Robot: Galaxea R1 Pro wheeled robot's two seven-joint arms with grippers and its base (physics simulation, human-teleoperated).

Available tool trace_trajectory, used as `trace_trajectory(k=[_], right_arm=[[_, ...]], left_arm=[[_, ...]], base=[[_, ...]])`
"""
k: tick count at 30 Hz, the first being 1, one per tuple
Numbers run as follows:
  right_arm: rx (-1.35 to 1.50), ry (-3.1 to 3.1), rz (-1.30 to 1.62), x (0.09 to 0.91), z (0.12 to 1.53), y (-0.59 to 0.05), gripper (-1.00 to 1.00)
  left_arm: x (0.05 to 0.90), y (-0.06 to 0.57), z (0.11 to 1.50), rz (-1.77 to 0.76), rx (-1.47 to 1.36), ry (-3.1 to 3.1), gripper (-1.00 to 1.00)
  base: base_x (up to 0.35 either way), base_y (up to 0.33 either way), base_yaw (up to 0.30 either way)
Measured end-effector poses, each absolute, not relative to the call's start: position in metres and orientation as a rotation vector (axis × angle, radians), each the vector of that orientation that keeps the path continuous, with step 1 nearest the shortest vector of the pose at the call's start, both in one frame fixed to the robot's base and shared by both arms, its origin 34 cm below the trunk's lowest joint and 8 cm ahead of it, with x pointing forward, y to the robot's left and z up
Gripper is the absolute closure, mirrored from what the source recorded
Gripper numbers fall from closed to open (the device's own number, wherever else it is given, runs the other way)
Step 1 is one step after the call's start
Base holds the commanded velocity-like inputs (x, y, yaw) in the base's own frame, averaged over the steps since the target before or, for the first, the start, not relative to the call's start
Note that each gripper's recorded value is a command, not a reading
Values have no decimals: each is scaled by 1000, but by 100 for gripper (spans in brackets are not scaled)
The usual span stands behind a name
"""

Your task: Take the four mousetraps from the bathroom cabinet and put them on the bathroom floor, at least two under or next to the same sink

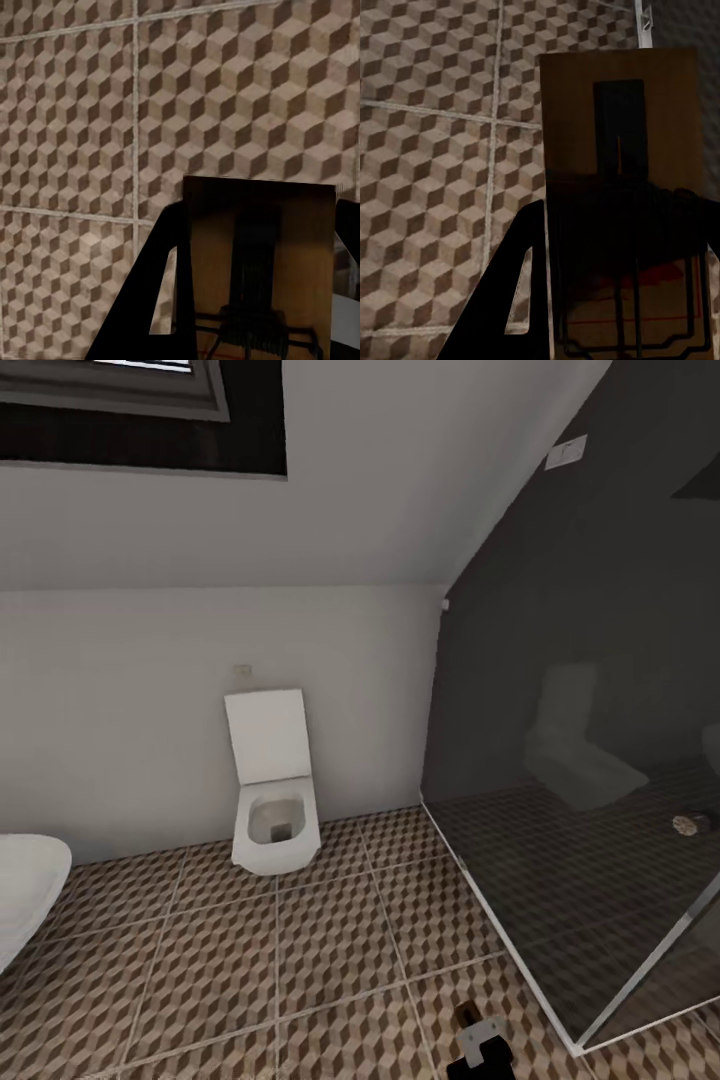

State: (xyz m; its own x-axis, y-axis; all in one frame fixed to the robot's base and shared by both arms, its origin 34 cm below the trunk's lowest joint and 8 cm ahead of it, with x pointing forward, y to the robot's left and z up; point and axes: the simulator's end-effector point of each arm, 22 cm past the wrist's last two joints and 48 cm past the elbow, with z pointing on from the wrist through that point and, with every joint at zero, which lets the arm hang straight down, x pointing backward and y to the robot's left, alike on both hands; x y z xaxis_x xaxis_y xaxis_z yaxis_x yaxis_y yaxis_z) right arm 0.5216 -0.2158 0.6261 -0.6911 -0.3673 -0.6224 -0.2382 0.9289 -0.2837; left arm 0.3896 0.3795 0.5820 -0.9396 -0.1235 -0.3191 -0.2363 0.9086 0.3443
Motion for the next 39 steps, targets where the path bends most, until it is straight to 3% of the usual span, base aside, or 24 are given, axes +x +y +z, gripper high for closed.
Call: trace_trajectory(k=[10,24,31,36,39], right_arm=[[-427,2362,-234,522,626,-216,100],[-401,2360,-234,524,628,-213,100],[-446,2611,-437,494,606,-251,100],[-90,2750,-471,535,629,-275,100],[-30,2789,-497,560,648,-278,100]], left_arm=[[388,377,581,549,-267,2786,100],[390,368,580,528,-284,2780,100],[389,420,591,629,-626,2695,100],[433,439,611,643,-692,2682,100],[465,445,625,618,-710,2739,100]], base=[[0,0,280],[0,0,21],[0,0,0],[0,0,0],[0,0,0]])
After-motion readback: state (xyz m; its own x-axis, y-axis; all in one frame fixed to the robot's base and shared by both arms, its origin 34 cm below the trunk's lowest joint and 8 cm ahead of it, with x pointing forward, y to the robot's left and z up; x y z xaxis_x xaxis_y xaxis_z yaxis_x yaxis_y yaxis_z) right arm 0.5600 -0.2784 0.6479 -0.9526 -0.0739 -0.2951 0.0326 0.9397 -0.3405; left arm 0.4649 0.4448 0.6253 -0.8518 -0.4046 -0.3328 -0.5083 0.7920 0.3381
